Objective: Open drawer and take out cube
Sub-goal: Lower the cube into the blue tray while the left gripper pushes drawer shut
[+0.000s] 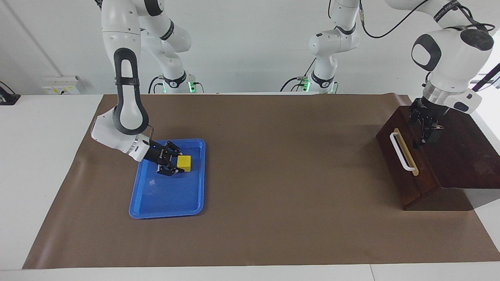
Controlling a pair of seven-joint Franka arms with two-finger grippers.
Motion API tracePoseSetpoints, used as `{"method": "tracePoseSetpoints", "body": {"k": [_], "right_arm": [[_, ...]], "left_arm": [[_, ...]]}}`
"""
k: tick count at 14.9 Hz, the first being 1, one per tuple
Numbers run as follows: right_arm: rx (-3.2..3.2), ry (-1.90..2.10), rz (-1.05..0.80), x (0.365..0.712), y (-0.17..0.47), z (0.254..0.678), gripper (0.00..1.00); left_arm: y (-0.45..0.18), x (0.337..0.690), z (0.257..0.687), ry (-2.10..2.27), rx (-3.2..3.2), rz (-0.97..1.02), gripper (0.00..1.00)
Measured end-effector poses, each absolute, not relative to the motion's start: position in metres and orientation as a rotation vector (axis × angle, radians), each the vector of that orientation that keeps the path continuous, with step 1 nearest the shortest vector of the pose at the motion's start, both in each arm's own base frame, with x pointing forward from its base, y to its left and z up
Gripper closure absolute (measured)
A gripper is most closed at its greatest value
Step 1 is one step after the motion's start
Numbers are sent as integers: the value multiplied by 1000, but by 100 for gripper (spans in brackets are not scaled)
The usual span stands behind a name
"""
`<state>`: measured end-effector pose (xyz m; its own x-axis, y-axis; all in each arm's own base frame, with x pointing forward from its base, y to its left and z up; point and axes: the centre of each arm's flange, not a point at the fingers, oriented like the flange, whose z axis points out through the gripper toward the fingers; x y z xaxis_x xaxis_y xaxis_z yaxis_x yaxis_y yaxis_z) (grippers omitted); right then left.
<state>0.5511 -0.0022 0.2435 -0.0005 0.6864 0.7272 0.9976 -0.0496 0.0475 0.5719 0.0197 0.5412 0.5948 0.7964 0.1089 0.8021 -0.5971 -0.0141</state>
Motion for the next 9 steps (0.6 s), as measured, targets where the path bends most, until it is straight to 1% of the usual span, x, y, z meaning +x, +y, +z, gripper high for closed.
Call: {"method": "tracePoseSetpoints", "body": {"k": [1, 3, 5, 6, 9], "right_arm": [[-1786, -1734, -819, 551, -2, 243, 40], [-1785, -1733, -817, 550, -2, 242, 23], [-1785, -1733, -817, 550, -2, 242, 3], [-1785, -1733, -817, 550, -2, 242, 0], [-1782, -1732, -817, 550, -1, 242, 0]], "left_arm": [[15, 569, 545, -1234, -2804, -98, 0], [7, 564, 555, -992, -2882, -18, 0], [1, 559, 564, -838, -2938, 54, 0], [-3, 557, 566, -790, -2969, 83, 0], [-21, 551, 571, -600, -3028, 172, 0]]}}
